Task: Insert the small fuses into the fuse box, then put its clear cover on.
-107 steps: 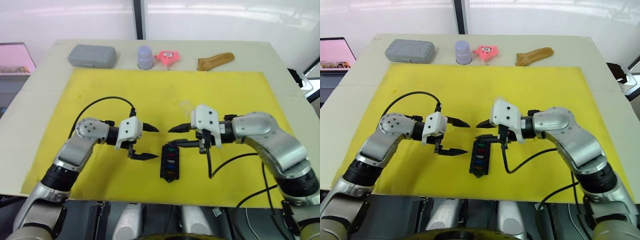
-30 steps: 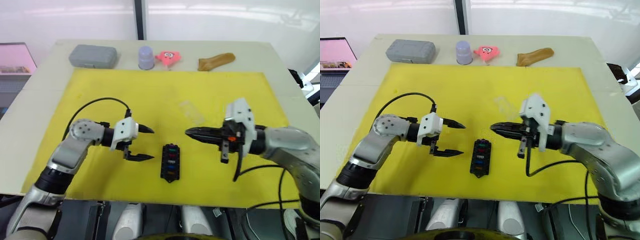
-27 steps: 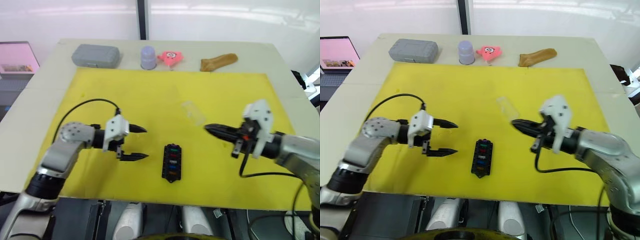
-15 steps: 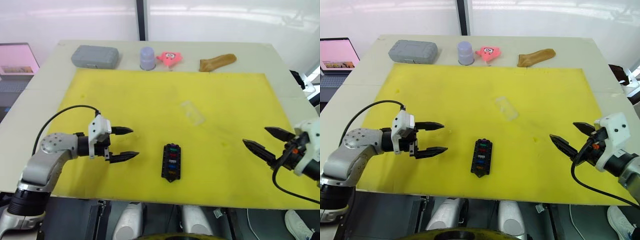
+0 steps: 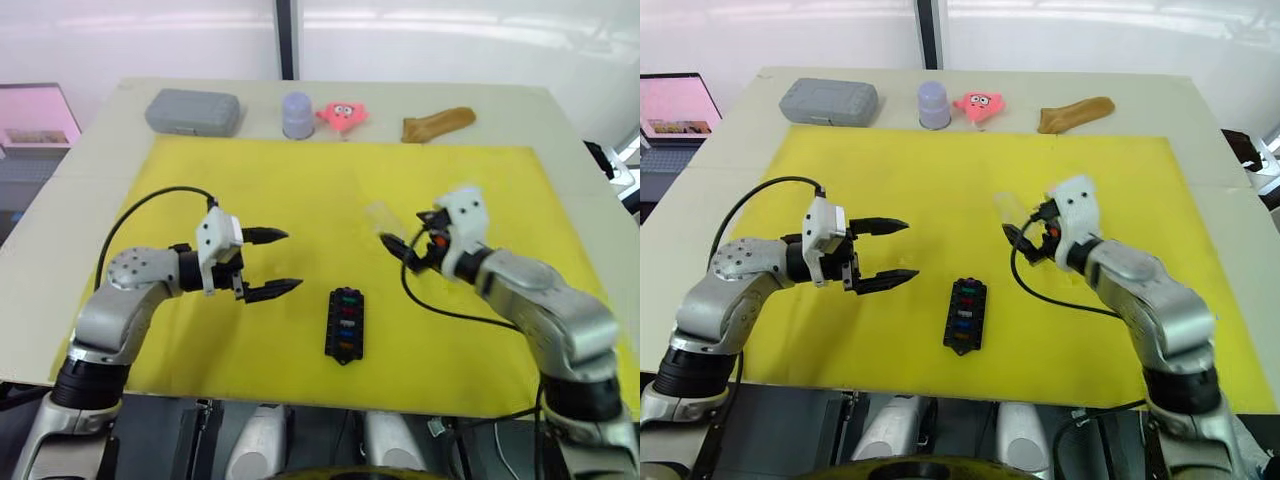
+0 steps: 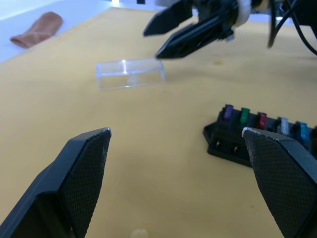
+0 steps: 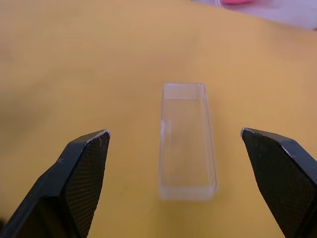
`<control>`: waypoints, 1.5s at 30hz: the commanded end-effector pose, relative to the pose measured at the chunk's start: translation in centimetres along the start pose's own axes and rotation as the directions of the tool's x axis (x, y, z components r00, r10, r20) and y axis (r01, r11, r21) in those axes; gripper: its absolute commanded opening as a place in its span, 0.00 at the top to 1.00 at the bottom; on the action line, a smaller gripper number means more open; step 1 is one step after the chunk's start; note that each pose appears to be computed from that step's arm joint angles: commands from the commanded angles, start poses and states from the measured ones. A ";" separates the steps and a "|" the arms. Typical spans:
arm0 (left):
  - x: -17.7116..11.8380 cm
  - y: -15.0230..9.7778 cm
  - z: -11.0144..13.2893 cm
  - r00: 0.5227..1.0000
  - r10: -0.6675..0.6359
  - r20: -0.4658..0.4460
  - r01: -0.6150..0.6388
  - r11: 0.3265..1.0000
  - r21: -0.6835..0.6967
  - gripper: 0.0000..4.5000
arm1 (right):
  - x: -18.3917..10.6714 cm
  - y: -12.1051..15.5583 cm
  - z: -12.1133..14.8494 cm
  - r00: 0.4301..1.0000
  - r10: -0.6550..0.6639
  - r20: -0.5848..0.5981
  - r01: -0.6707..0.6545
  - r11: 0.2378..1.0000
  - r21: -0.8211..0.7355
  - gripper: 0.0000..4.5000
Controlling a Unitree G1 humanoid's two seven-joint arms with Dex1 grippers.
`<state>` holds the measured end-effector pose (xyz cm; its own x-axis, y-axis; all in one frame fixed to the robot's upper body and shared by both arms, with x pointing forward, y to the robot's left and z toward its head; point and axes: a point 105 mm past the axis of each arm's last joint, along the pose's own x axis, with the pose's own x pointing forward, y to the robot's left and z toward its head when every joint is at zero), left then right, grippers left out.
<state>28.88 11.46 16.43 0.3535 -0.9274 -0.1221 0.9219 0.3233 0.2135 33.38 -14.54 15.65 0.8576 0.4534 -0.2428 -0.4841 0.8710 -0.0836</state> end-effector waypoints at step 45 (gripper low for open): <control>1.6 -11.6 -4.3 0.987 -0.086 -0.136 0.076 0.994 -0.079 0.00 | -1.1 -0.2 -0.4 0.998 -0.063 0.014 0.063 0.998 -0.002 0.63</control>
<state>19.89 7.77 9.15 0.2766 -0.9167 -0.2884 0.9606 0.2558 0.1083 32.99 -15.23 13.84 0.8800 0.3845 -0.2789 -0.4212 0.9030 -0.0842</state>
